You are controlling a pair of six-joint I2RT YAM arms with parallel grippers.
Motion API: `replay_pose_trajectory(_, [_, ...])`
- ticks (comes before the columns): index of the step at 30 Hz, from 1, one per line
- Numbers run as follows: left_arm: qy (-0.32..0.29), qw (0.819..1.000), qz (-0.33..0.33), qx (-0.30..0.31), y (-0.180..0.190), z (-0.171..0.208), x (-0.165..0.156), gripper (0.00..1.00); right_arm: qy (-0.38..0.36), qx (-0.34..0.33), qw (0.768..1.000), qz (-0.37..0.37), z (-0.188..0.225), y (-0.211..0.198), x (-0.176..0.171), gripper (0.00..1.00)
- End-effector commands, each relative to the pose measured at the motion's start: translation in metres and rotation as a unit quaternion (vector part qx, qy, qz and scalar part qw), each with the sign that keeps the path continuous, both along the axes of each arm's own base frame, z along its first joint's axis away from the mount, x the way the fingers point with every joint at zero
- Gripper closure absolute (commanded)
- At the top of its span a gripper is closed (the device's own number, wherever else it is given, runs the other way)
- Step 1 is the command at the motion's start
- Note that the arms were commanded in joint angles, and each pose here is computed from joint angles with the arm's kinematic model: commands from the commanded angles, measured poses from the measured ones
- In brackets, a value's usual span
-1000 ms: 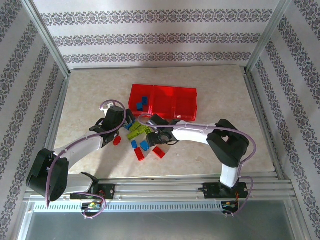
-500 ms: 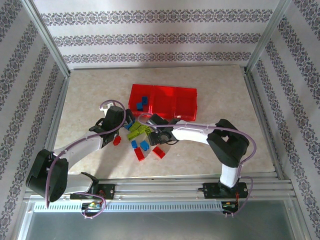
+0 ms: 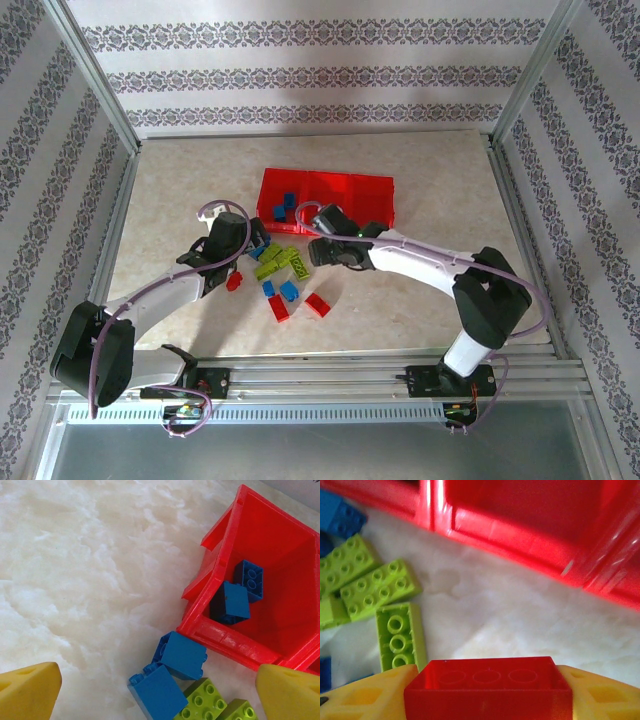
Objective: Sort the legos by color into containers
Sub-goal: Pick up the lego from the center of the table, then place the lego in the container.
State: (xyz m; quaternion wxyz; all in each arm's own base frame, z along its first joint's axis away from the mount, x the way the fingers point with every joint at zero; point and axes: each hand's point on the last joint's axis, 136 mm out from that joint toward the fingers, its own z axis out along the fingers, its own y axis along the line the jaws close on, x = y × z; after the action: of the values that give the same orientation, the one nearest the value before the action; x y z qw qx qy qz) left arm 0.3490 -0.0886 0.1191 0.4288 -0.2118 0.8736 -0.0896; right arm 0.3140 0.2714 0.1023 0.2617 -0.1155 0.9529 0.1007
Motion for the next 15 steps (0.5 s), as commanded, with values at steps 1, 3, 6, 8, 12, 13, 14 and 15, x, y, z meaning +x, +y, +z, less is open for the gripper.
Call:
replay_pose_trajectory(1, [-0.010,1.000,0.005,-0.005,0.003,0.004,0.000,0.00,-0.058,-0.006,0.998,0.007,0.028,0.001,0.033,0.49])
replay_pose_trajectory(3, [-0.010,1.000,0.002,-0.005,0.002,0.004,0.000,0.00,-0.073,-0.018,0.997,0.010,0.034,0.001,0.048,0.49])
replay_pose_trajectory(6, [-0.006,1.000,0.000,-0.002,0.002,0.004,-0.001,0.00,-0.090,-0.038,0.995,0.015,0.036,0.000,0.069,0.49])
replay_pose_trajectory(8, [-0.006,1.000,-0.001,-0.002,0.002,0.005,-0.001,0.00,-0.095,-0.045,0.994,0.021,0.036,0.002,0.081,0.49])
replay_pose_trajectory(12, [-0.005,1.000,-0.001,-0.002,0.002,0.004,-0.001,0.00,-0.103,-0.058,0.992,0.034,0.034,0.008,0.100,0.49])
replay_pose_trajectory(13, [-0.005,1.000,-0.001,-0.003,0.003,0.005,-0.001,0.00,-0.105,-0.064,0.992,0.037,0.032,0.009,0.105,0.49])
replay_pose_trajectory(14, [-0.005,1.000,-0.002,-0.004,0.002,0.005,0.000,0.00,-0.106,-0.069,0.991,0.039,0.031,0.010,0.109,0.49])
replay_pose_trajectory(15, [-0.005,1.000,-0.001,-0.003,0.002,0.005,0.000,0.00,-0.106,-0.072,0.991,0.040,0.030,0.011,0.112,0.48])
